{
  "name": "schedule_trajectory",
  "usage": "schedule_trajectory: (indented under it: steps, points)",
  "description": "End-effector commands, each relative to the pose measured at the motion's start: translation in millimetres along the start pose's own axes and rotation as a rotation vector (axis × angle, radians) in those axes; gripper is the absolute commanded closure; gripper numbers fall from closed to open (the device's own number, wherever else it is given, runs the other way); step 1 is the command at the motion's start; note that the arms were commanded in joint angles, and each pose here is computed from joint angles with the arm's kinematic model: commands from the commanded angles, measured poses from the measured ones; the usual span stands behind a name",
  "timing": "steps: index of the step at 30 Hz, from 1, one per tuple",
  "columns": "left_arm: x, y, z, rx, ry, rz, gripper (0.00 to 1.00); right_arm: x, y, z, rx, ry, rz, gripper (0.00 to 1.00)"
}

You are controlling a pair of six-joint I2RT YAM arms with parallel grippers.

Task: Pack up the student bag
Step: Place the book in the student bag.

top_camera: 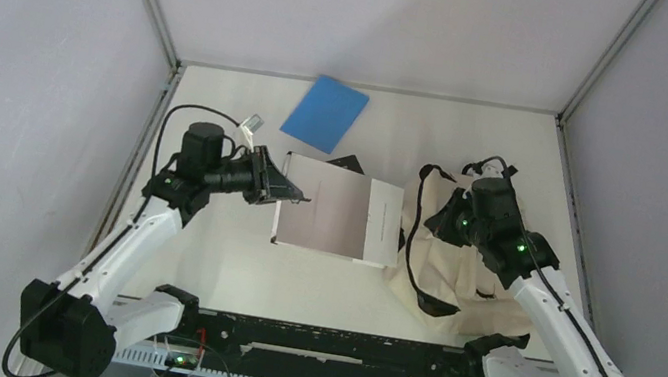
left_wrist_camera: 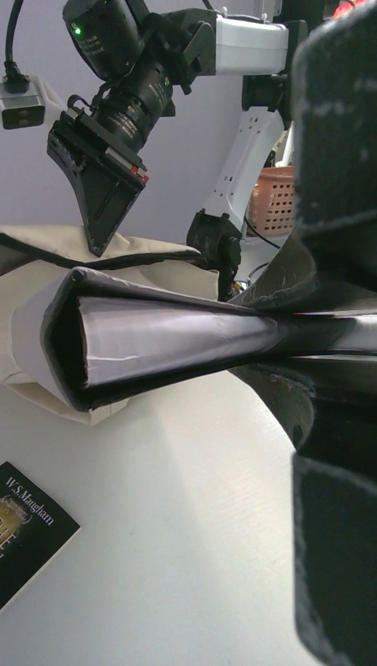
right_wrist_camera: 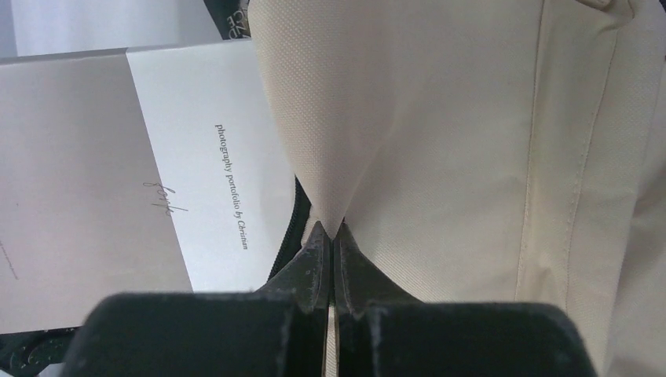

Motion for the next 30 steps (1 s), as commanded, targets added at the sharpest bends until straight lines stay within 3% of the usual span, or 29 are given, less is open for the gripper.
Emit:
schedule_trajectory:
  steps: [1,3,12,16,21,30]
  points:
    - [2.3,7.2,-10.8,-0.063,0.011,0.029,1.00,22.4,-7.6,18.2,0.097,0.004,-0.056,1.00]
    - [3.6,8.6,-8.9,-0.055,0.011,0.025,1.00,18.3,-2.5,16.1,0.089,0.007,-0.034,1.00]
    - [3.4,13.0,6.3,-0.001,-0.001,0.024,1.00,-22.9,47.2,-12.7,-0.035,0.029,0.110,0.57]
    - [3.4,11.6,5.3,-0.002,0.005,0.019,1.00,-34.3,58.7,-13.9,-0.076,0.001,0.160,0.55]
    - [5.4,13.3,5.3,0.000,0.003,0.019,1.00,-32.0,56.2,-1.8,-0.051,-0.039,0.129,0.39]
    - [5.5,15.8,-1.2,-0.026,0.002,0.026,1.00,-22.7,39.3,13.4,-0.021,-0.074,0.041,0.34]
Point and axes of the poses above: each gripper's point midway between its finger pads, its own y axis out along the fingers, its own z axis along the line the jaws close on, x = y × z, the point moved 3 cm from there along -y, back along the fingers, and after that the axes turned 14 degrees about -y, right-handed, at the moved point
